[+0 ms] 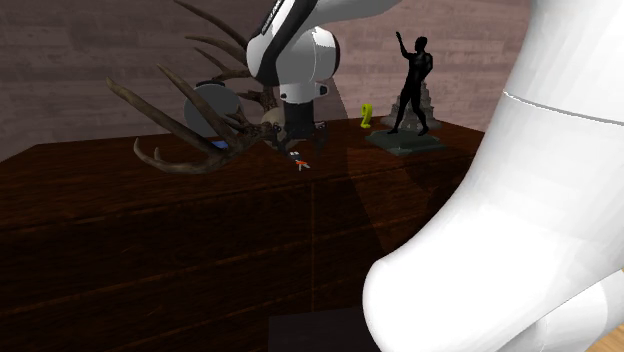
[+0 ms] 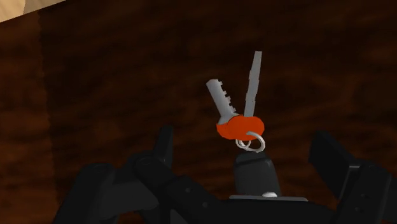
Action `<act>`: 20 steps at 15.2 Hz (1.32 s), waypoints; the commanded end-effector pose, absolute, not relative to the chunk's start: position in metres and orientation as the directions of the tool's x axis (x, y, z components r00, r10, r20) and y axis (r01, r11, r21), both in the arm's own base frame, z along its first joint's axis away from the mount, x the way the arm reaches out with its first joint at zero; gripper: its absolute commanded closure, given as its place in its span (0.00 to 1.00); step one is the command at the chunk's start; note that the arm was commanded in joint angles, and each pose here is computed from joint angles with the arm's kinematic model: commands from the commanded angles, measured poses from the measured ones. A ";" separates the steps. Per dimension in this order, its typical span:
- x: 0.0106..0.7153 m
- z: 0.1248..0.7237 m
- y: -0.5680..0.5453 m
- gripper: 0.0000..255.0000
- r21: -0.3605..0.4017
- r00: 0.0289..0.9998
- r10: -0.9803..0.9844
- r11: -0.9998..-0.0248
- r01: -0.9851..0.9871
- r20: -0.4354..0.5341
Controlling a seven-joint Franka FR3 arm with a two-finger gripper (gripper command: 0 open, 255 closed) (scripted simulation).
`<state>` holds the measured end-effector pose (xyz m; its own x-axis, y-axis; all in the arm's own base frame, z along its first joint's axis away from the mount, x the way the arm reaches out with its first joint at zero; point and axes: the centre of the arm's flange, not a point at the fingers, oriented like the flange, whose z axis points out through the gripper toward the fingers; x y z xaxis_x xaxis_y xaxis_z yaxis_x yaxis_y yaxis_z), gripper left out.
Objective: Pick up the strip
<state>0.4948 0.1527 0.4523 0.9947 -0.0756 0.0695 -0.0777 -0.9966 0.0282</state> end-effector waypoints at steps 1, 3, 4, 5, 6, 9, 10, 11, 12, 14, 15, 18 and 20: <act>0.495 0.450 0.153 1.00 0.028 0.995 -0.076 -0.997 -0.078 0.070; 0.494 0.450 0.153 1.00 0.028 0.995 -0.075 -0.997 -0.078 0.070; 0.494 0.449 0.153 1.00 0.028 0.995 -0.075 -0.997 -0.078 0.070; 0.494 0.449 0.153 1.00 0.028 0.995 -0.075 -0.997 -0.078 0.070; 0.494 0.449 0.153 1.00 0.028 0.995 -0.075 -0.997 -0.078 0.070; 0.494 0.449 0.153 1.00 0.028 0.995 -0.076 -0.997 -0.078 0.070; 0.495 0.451 0.153 1.00 0.028 0.995 -0.076 -0.997 -0.078 0.070; 0.495 0.456 0.153 1.00 0.028 0.995 -0.076 -0.997 -0.078 0.070; 0.495 0.461 0.153 1.00 0.028 0.995 -0.076 -0.997 -0.078 0.070; 0.495 0.472 0.153 1.00 0.028 0.995 -0.076 -0.997 -0.078 0.070; 0.495 0.477 0.153 1.00 0.028 0.995 -0.076 -0.997 -0.078 0.070; 0.495 0.493 0.153 1.00 0.028 0.995 -0.076 -0.997 -0.078 0.070; 0.495 0.503 0.153 1.00 0.028 0.995 -0.076 -0.997 -0.078 0.070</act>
